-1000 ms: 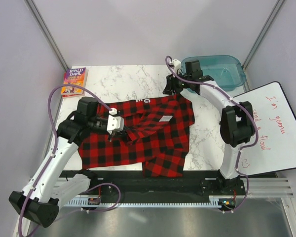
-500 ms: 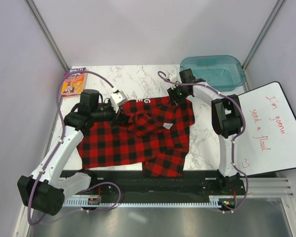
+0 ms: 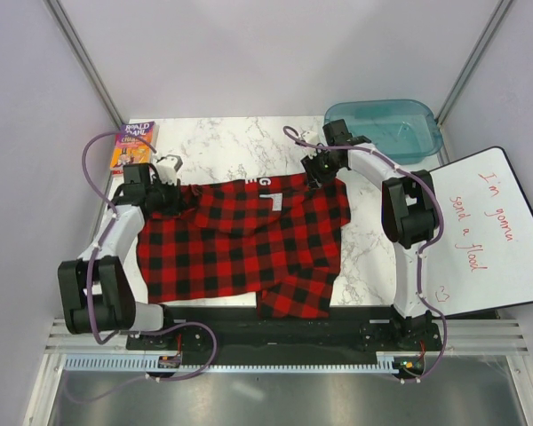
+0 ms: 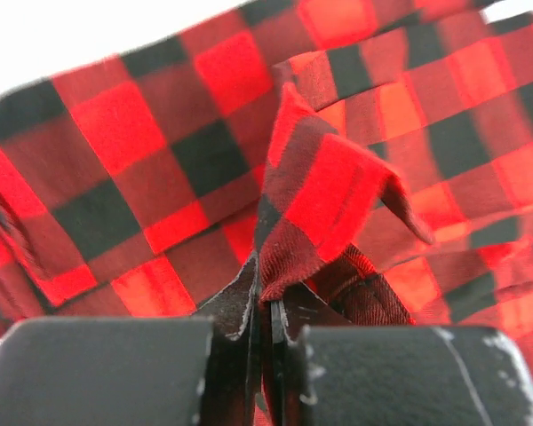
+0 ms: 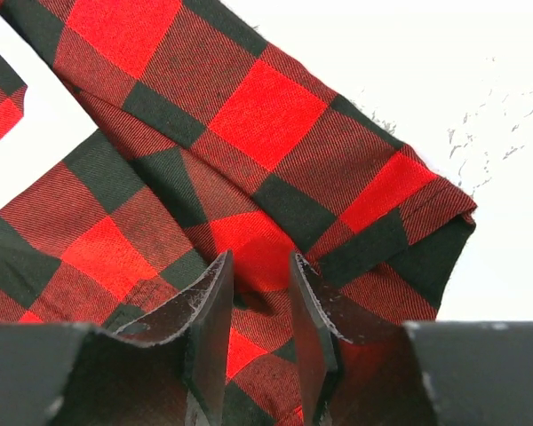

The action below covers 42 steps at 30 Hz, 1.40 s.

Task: Fold and stack the long sleeve shirts
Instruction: Fold the shirt

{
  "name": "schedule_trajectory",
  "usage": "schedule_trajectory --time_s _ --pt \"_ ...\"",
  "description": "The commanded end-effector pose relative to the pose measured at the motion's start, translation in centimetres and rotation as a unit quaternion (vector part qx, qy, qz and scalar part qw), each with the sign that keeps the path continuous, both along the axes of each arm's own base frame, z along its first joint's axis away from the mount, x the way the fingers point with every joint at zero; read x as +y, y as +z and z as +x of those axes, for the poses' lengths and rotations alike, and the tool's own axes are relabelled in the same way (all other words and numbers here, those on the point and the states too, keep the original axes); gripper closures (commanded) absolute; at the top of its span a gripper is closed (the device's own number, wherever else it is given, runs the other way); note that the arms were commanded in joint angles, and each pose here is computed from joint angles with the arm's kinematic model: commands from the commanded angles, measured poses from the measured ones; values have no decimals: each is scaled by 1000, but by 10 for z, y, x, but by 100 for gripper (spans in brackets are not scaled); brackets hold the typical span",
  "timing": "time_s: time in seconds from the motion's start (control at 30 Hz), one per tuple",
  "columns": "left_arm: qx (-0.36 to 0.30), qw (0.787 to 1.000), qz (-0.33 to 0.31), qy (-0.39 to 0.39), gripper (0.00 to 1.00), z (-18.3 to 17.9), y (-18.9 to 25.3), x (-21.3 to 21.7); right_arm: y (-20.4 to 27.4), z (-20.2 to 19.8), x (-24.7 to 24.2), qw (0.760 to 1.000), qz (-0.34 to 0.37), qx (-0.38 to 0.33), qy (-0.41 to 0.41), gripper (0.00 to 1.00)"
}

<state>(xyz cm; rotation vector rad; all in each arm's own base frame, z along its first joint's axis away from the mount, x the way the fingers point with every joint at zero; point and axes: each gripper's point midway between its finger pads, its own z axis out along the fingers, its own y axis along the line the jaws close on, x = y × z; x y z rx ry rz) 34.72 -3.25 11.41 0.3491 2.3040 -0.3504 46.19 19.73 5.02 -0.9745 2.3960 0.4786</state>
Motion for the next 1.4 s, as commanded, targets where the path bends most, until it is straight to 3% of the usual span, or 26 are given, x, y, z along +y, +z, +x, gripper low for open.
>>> schedule_trajectory --time_s 0.0,0.1,0.13,0.2,0.23,0.33,0.43,0.57,0.97,1.23,1.37 --pt "32 999 -16 26 91 1 -29 7 42 8 7 999 13 -42 11 61" --pt "56 997 -6 50 79 -4 -46 20 47 6 9 999 14 -45 16 61" --pt "65 996 0 59 70 -5 -49 26 50 5 10 999 15 -46 17 61" --pt "78 992 34 99 62 -7 -55 51 58 3 11 998 18 -50 20 60" --pt "77 989 49 115 52 -5 -54 63 62 0 12 998 21 -50 23 60" --pt "61 987 62 133 47 -2 -39 89 74 -10 13 998 23 -50 31 59" --pt "36 996 51 56 44 -3 -22 70 75 -30 13 998 20 -38 46 58" --pt "43 995 88 -19 43 -21 -27 53 62 -54 16 998 9 -13 58 58" --pt "173 980 96 -12 52 -31 -98 63 -20 -50 -15 995 -87 37 29 63" --pt "211 974 79 -12 58 14 -125 54 -54 -18 -61 989 -145 34 -26 64" --pt "182 981 62 -18 55 47 -99 50 -27 9 -41 994 -106 6 -5 63"
